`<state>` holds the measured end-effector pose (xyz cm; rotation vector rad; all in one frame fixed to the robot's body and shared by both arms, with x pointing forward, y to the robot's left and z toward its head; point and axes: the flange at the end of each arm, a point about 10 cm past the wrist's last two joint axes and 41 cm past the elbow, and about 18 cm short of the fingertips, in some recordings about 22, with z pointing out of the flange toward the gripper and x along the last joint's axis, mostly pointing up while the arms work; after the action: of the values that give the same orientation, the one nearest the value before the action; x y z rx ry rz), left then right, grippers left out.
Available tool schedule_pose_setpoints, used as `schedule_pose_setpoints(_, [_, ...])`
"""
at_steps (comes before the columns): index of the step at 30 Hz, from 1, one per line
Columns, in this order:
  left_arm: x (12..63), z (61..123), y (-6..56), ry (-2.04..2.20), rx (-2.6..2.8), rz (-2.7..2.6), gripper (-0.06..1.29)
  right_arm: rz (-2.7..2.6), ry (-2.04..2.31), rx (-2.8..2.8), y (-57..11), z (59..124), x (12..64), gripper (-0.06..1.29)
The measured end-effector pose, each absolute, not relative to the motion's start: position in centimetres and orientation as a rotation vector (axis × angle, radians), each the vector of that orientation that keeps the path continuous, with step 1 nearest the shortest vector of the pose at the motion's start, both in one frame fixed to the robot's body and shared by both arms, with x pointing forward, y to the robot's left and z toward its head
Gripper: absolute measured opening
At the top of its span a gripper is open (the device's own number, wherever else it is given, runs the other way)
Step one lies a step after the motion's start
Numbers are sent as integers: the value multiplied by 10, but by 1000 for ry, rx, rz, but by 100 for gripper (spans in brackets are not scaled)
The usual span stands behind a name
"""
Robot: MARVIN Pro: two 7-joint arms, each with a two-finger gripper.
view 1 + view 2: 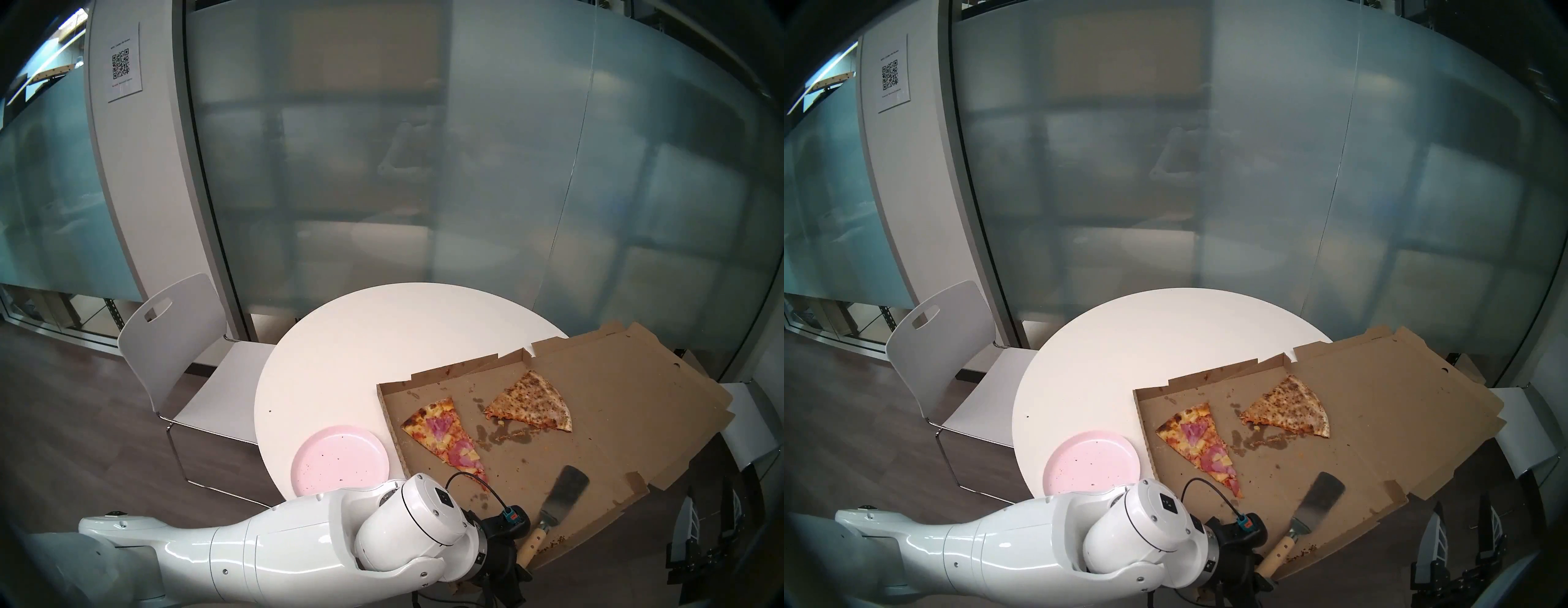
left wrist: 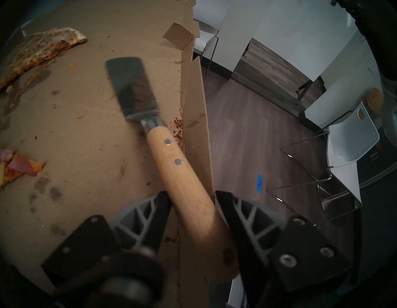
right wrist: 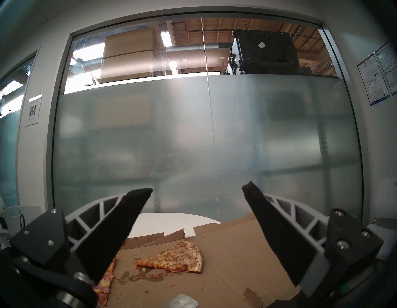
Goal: Put pizza slice onto the plate
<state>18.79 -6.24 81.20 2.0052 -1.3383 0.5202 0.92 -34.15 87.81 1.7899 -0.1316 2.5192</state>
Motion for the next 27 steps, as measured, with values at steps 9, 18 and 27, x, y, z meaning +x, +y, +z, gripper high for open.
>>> schedule_pose_setpoints(9, [187,815,-64,-1325,2019,537,42,2527,-128,1787,-341,878,8,123])
schedule_pose_setpoints(18, [194,825,-55,-1297,2063,594,31,2538,-121,1784,-341,878,8,123])
schedule_pose_setpoints(27, [197,836,-42,-1246,2088,610,31,2560,-117,1772,-338,879,12,123])
